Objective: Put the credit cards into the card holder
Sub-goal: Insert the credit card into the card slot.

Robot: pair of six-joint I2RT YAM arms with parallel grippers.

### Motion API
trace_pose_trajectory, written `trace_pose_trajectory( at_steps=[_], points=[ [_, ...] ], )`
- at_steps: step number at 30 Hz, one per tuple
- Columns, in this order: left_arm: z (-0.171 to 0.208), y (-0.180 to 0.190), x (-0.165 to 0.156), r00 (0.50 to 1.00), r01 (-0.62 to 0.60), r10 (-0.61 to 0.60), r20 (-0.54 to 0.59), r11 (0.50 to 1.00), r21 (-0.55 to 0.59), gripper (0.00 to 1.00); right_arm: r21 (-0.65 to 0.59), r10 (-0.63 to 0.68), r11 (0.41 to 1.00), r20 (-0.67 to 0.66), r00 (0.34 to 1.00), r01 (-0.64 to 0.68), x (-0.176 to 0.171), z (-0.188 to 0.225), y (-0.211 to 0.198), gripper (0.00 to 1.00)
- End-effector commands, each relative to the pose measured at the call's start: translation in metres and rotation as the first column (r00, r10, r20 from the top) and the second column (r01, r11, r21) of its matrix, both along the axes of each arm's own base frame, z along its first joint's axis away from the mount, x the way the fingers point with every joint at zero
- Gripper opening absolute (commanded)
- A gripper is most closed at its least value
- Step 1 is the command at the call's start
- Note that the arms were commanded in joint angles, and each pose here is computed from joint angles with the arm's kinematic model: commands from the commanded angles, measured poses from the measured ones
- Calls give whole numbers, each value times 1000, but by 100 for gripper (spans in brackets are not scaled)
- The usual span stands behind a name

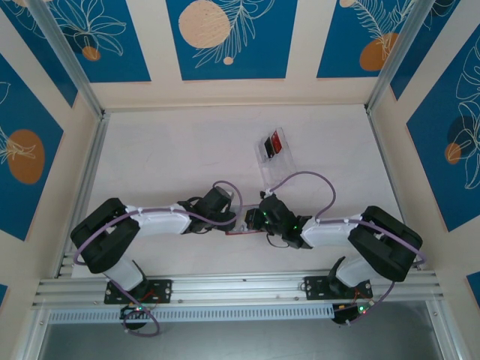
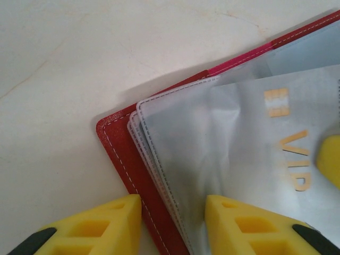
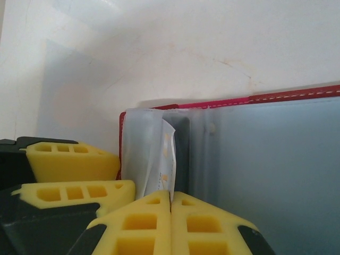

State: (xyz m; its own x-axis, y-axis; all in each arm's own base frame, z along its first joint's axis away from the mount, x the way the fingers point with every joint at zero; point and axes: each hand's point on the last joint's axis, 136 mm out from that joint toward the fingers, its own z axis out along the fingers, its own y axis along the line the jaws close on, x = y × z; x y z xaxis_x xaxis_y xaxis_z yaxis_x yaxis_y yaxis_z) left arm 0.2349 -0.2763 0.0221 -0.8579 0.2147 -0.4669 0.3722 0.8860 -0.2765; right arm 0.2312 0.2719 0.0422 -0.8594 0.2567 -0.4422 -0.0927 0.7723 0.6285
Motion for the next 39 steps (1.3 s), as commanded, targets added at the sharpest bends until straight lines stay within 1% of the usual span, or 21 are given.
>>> trace_pose_trajectory(
  at_steps=[1,7,10,13,15,17,19,22,31,35,39],
  points=[
    [-25,16,-20,997,16,-11,-82,998,67,37,-10,55,998,-88,995,-56,-16,-22,-4,0],
    [-13,18,-19,999,-3,5,-54,999,45,37,-5,85,996,-105,991,-86,-5,-25,-6,0],
    [-3,23,-16,999,-35,36,-33,999,22,44,-5,94,995,-128,987,-96,-1,-30,-9,0],
    [2,27,-13,997,-68,68,-44,998,-4,46,0,111,994,-157,981,-112,-1,-35,-12,0],
    [4,28,-11,994,-91,88,-63,995,-44,46,3,135,991,-168,977,-136,-1,-36,-12,0],
    [5,28,-8,991,-111,104,-83,990,-82,44,5,159,987,-183,970,-161,-2,-37,-11,0],
    [7,24,-4,989,-117,105,-101,986,-117,40,4,175,984,-194,965,-177,-2,-39,-10,0],
    [7,19,0,989,-110,95,-115,985,-133,32,4,194,980,-210,958,-198,-2,-41,-11,0],
    [-8,18,5,989,-90,80,-124,993,-80,27,-28,225,971,-224,948,-237,0,-40,-14,0],
    [-16,21,2,988,-92,83,-133,994,-60,27,-12,238,969,-225,945,-247,3,-41,-8,0],
    [-23,24,-2,986,-93,85,-143,994,-50,27,32,246,969,-236,940,-245,2,-45,-1,0]
  ],
)
